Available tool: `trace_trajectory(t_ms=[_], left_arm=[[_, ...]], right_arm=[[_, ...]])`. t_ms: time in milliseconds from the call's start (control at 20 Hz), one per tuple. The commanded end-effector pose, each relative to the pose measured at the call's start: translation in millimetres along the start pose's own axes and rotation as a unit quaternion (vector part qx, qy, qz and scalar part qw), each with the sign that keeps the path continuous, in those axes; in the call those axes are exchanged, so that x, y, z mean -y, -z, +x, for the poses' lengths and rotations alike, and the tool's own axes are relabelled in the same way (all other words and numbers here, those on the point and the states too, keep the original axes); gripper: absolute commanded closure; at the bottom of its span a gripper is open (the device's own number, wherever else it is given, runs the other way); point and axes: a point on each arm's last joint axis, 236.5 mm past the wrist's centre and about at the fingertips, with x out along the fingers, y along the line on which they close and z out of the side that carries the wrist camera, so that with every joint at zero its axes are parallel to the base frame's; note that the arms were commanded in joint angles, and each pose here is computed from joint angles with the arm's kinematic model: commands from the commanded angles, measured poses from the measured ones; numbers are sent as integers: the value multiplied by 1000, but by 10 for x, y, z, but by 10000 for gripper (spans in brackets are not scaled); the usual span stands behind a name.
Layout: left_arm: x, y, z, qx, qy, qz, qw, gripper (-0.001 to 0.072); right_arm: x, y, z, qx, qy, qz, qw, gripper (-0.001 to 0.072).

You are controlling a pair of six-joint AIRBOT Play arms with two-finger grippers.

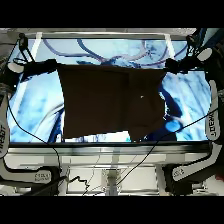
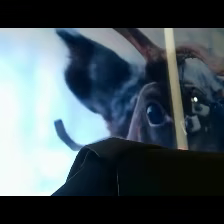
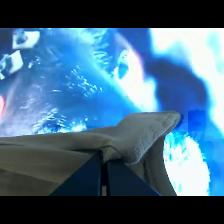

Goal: Fold the clothes and pants, and hang the long-sleeved shirts on hangers.

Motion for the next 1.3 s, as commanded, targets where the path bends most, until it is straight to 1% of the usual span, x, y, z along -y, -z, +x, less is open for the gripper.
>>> trace_trajectory(t_ms=[0, 100, 150, 250, 350, 550, 600, 650, 700, 750, 800, 850, 900, 1100, 1150, 1200, 1250], left_arm=[[128, 142, -170, -42, 17, 16, 999, 697], [150, 480, -227, -113, 26, 34, 993, 697], [85, 646, -269, -150, 15, 45, 988, 697], [-179, 879, -363, -205, -37, 57, 976, 697], [-417, 996, -453, -234, -88, 52, 967, 696], [-359, 1127, -500, -263, -82, 50, 960, 694], [-304, 1175, -506, -273, -76, 51, 958, 686], [-264, 1223, -518, -283, -71, 51, 955, 685], [-233, 1274, -538, -294, -68, 52, 952, 651], [-212, 1320, -562, -304, -65, 51, 949, 443], [-192, 1362, -585, -314, -62, 51, 946, 149], [-186, 1381, -600, -319, -61, 50, 944, -3], [-184, 1387, -604, -321, -61, 50, 944, 11], [-187, 1386, -644, -323, -64, 53, 943, 17], [-204, 1382, -689, -326, -70, 58, 941, 70], [-236, 1366, -759, -328, -79, 67, 939, 267], [-286, 1335, -863, -330, -94, 78, 936, 530]], right_arm=[[-30, 137, -197, -28, 9, -28, 999, 702], [20, 427, -218, -89, 17, -31, 995, 702], [56, 590, -228, -122, 21, -31, 992, 702], [99, 878, -204, -173, 22, -25, 984, 702], [141, 1122, -130, -210, 20, -15, 977, 702], [204, 1468, -12, -254, 19, 2, 967, 701], [206, 1481, -7, -256, 19, 2, 967, 682], [205, 1480, -8, -255, 18, 2, 967, 622], [205, 1480, -8, -255, 18, 2, 967, 537], [203, 1481, -8, -256, 18, 2, 967, 433], [204, 1480, -11, -256, 18, 2, 967, 341], [202, 1481, -10, -256, 18, 2, 967, 306], [205, 1478, -11, -255, 19, 2, 967, 307], [243, 1407, -53, -248, 27, -3, 968, 314], [269, 1337, -120, -243, 33, -7, 969, 361], [299, 1235, -209, -231, 41, -11, 972, 506], [312, 1107, -323, -210, 45, -14, 977, 658]])
